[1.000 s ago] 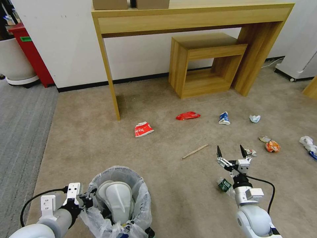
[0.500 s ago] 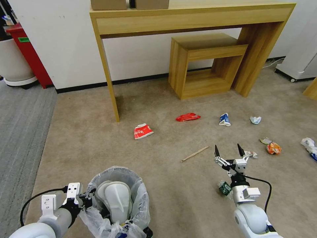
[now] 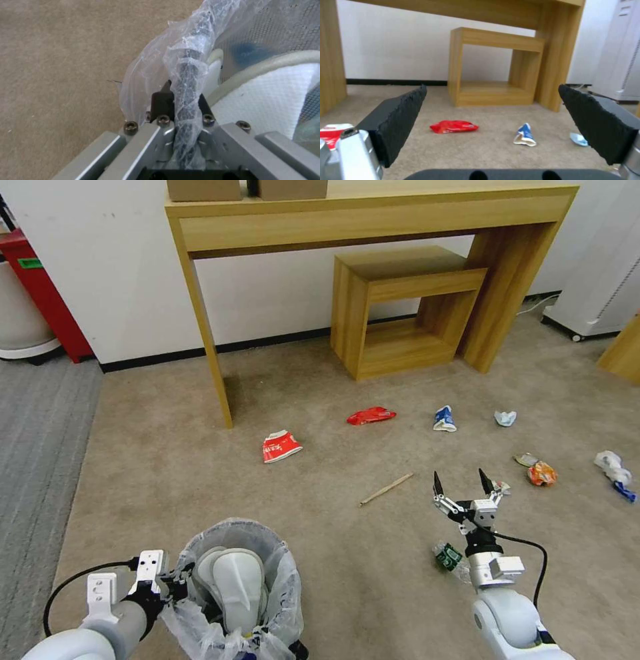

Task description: Pick up the trash bin and place the garbage on the floor into it.

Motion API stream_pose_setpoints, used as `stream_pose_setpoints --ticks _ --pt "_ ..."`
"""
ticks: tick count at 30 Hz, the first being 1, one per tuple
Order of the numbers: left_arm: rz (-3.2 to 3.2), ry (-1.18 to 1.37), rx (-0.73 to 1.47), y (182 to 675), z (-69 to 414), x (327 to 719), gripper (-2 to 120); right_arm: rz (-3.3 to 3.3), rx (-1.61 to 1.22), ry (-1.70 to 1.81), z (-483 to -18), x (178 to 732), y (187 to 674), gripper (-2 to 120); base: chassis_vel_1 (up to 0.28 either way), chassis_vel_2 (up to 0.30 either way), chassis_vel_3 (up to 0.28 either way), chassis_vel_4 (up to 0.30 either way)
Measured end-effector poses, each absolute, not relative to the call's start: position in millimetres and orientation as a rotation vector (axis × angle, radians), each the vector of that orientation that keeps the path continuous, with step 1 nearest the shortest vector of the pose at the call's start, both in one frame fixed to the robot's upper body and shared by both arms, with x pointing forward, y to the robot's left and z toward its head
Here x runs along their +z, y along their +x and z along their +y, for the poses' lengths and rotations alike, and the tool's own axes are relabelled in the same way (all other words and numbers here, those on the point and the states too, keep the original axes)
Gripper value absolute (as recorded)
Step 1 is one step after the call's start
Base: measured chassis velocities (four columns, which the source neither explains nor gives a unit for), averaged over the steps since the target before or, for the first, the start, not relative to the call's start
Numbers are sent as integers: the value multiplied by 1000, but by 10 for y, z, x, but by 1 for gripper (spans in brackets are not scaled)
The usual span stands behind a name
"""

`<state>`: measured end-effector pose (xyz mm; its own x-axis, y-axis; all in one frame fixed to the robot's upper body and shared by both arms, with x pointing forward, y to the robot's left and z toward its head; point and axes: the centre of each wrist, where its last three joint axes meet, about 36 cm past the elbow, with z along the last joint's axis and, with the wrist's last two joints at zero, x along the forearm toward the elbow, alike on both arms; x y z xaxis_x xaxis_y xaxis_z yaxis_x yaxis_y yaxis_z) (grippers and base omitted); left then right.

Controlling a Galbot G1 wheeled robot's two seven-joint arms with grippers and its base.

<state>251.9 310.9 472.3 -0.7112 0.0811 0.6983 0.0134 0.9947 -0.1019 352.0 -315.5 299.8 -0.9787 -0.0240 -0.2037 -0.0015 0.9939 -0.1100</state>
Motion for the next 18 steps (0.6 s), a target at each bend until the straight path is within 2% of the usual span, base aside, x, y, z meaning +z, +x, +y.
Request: stream_pose_setpoints --ticks 18 --pt "-2359 -61 135 2549 3115 4686 0 2931 -202 7 -3251 3005 3622 100 -70 -68 -70 -75"
